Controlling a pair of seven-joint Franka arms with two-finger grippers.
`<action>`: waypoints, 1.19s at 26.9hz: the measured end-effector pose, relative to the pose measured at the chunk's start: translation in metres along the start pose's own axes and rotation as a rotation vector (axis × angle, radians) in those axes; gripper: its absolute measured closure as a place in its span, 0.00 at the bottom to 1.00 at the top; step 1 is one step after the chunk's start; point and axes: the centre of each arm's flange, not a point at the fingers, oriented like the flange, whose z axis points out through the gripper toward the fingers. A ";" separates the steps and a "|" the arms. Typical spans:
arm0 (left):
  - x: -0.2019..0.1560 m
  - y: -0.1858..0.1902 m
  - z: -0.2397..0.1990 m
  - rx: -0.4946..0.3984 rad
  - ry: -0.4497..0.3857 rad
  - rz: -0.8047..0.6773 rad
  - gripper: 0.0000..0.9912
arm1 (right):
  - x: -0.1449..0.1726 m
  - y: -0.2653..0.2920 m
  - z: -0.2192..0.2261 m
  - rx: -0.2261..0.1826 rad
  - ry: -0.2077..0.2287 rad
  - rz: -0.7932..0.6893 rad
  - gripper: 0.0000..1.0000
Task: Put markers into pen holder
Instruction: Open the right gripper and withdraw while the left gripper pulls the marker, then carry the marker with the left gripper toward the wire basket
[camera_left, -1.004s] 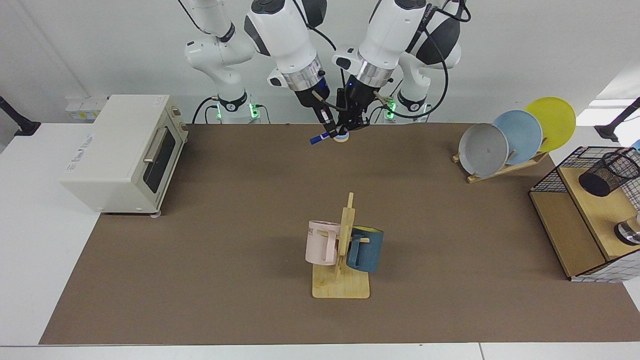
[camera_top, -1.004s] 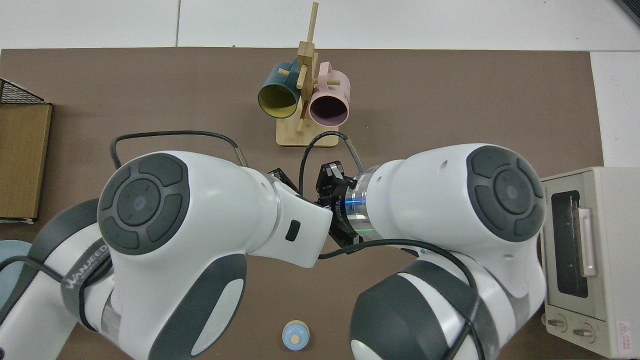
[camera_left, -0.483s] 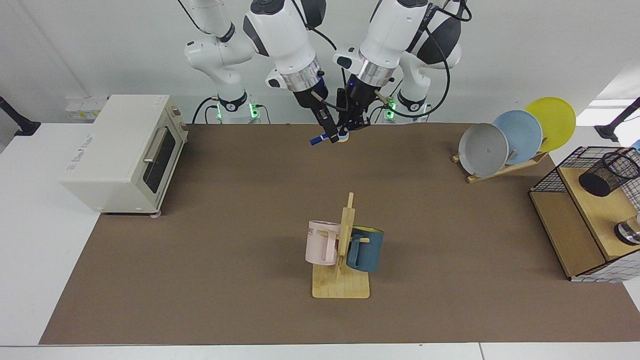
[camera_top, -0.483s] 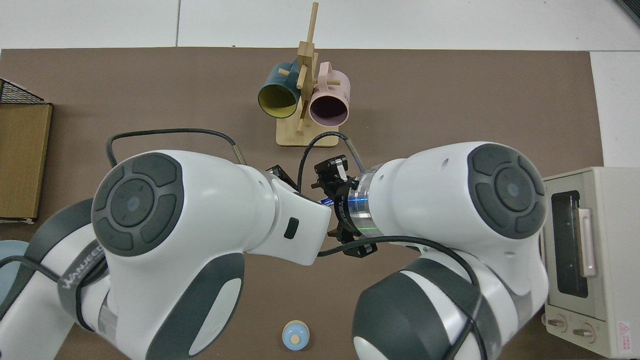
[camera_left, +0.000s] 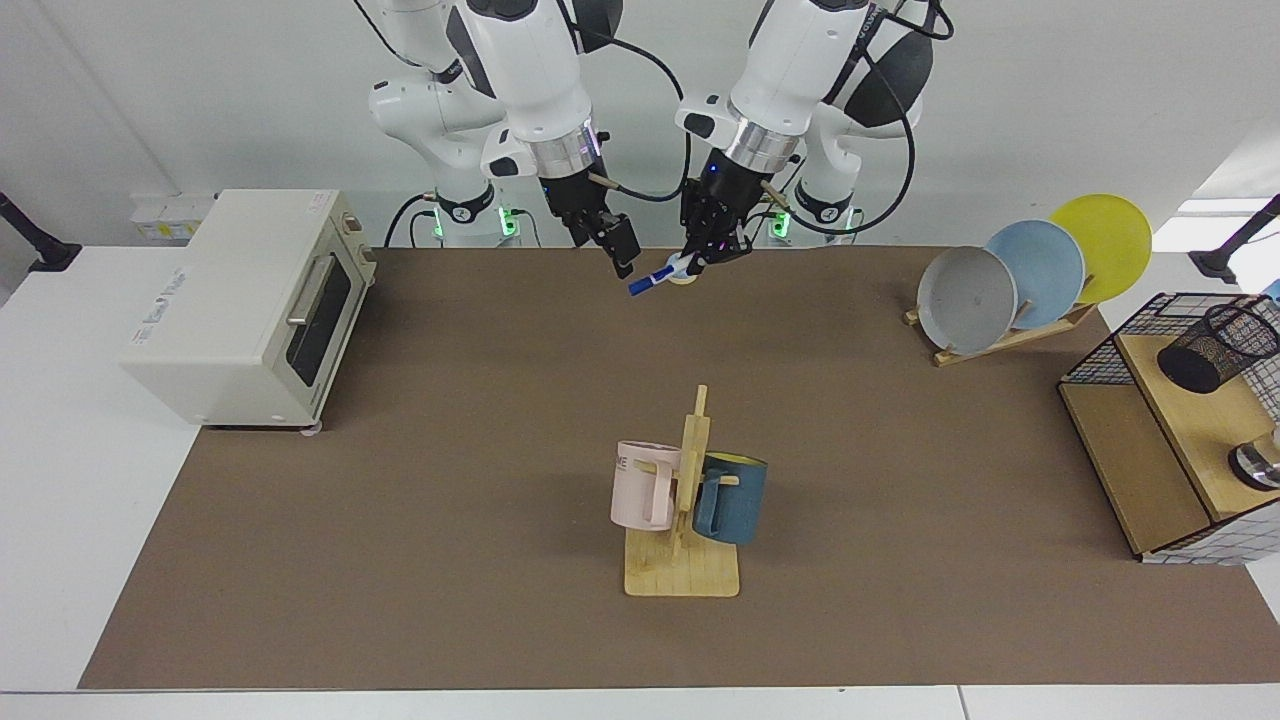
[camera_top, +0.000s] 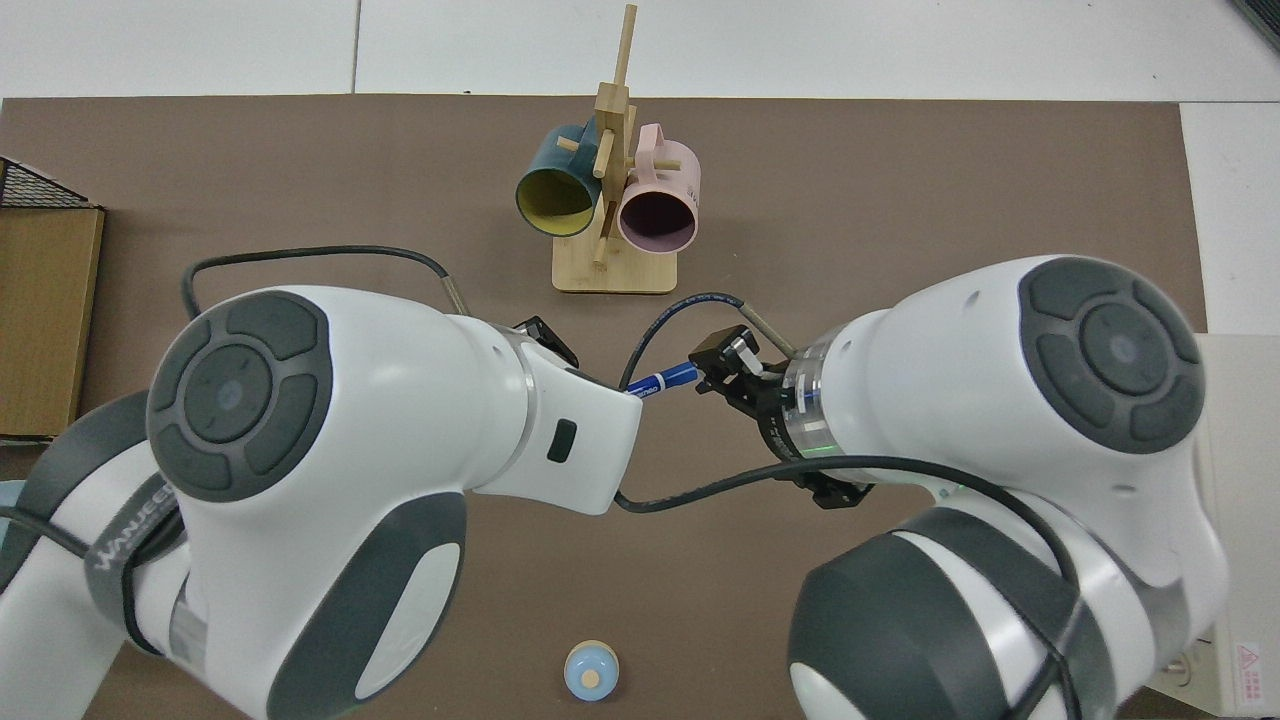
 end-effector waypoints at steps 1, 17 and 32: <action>-0.001 -0.001 -0.001 0.011 -0.007 -0.003 0.83 | 0.001 0.004 -0.003 -0.012 0.013 -0.042 0.01; -0.041 -0.044 -0.044 0.082 -0.089 -0.159 0.83 | 0.081 0.059 -0.035 -0.102 0.116 -0.616 0.01; -0.064 -0.058 -0.073 0.098 -0.181 -0.221 0.83 | 0.128 0.080 -0.066 -0.167 0.116 -0.835 0.01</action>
